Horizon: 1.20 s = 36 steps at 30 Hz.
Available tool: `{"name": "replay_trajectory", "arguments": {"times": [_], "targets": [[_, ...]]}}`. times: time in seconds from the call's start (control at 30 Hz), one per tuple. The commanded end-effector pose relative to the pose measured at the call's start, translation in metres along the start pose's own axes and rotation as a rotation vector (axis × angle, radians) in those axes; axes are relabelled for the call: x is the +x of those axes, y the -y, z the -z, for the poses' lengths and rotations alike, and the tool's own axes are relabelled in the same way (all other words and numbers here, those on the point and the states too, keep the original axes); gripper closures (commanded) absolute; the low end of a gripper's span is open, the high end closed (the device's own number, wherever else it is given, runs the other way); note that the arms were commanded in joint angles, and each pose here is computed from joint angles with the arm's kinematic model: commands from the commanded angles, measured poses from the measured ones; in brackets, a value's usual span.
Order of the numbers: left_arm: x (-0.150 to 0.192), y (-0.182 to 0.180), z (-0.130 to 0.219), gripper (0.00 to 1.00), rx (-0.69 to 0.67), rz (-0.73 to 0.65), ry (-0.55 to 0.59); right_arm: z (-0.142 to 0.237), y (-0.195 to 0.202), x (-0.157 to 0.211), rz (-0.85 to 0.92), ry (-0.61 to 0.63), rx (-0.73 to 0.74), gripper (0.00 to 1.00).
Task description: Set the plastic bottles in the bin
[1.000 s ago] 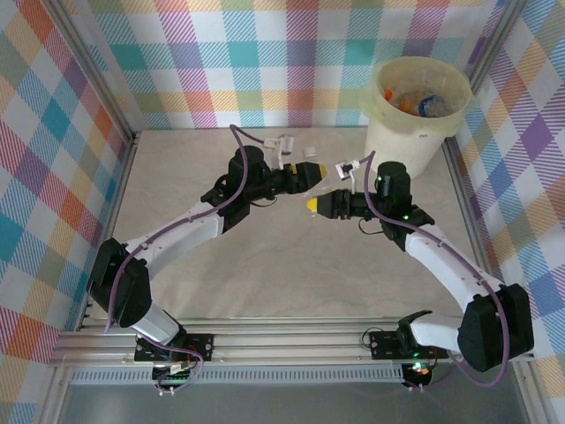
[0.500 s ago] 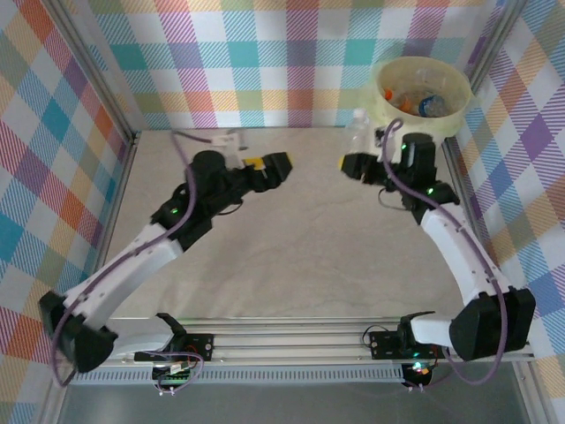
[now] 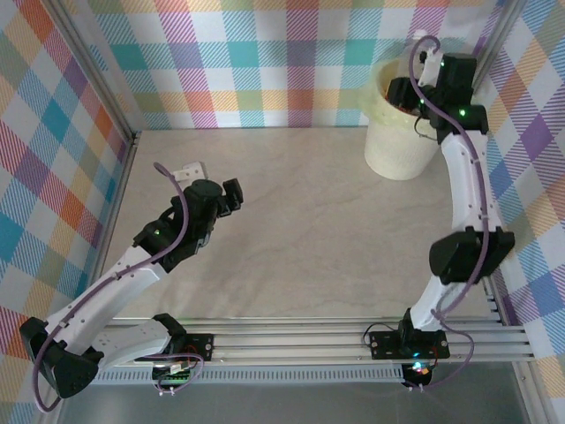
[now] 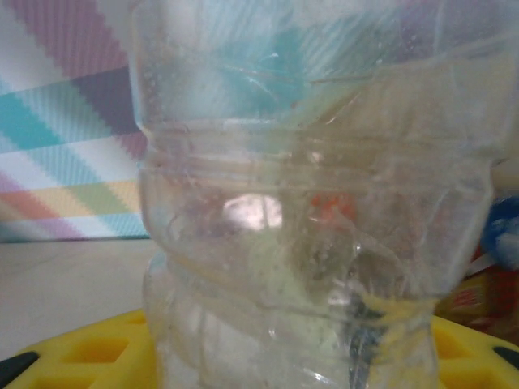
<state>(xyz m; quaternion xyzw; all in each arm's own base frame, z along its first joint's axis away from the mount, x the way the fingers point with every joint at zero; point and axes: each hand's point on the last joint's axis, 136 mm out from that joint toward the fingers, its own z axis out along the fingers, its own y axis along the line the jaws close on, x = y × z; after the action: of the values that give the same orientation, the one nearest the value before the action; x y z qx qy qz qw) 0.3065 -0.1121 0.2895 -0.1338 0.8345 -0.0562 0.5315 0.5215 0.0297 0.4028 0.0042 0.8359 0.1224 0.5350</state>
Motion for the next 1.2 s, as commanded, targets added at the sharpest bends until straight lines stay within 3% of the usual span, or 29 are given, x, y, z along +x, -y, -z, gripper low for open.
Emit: {"name": "replay_trajectory", "arguments": {"times": [0.0, 0.23, 0.5, 0.87, 1.03, 1.17], "targets": [[-0.001, -0.029, 0.004, 0.00, -0.119, -0.043, 0.040, -0.017, 0.038, 0.005, 0.106, -0.081, 0.177, 0.47], [0.013, -0.042, -0.001, 0.00, -0.138, -0.069, 0.030, -0.052, 0.058, -0.010, 0.168, -0.067, 0.248, 0.42], [0.024, -0.078, -0.014, 0.00, -0.246, -0.079, -0.006, -0.065, 0.052, -0.010, 0.183, -0.044, 0.198, 0.18], [0.047, -0.169, -0.048, 0.00, -0.463, -0.029, -0.019, 0.004, 0.024, -0.013, 0.121, 0.000, 0.132, 0.04], [0.053, -0.194, -0.065, 0.00, -0.505, -0.013, -0.017, 0.049, 0.011, 0.019, 0.060, 0.072, 0.084, 0.00], [0.071, -0.205, -0.085, 0.00, -0.489, -0.014, -0.045, 0.081, 0.013, 0.065, -0.005, 0.135, 0.089, 0.00]]}}
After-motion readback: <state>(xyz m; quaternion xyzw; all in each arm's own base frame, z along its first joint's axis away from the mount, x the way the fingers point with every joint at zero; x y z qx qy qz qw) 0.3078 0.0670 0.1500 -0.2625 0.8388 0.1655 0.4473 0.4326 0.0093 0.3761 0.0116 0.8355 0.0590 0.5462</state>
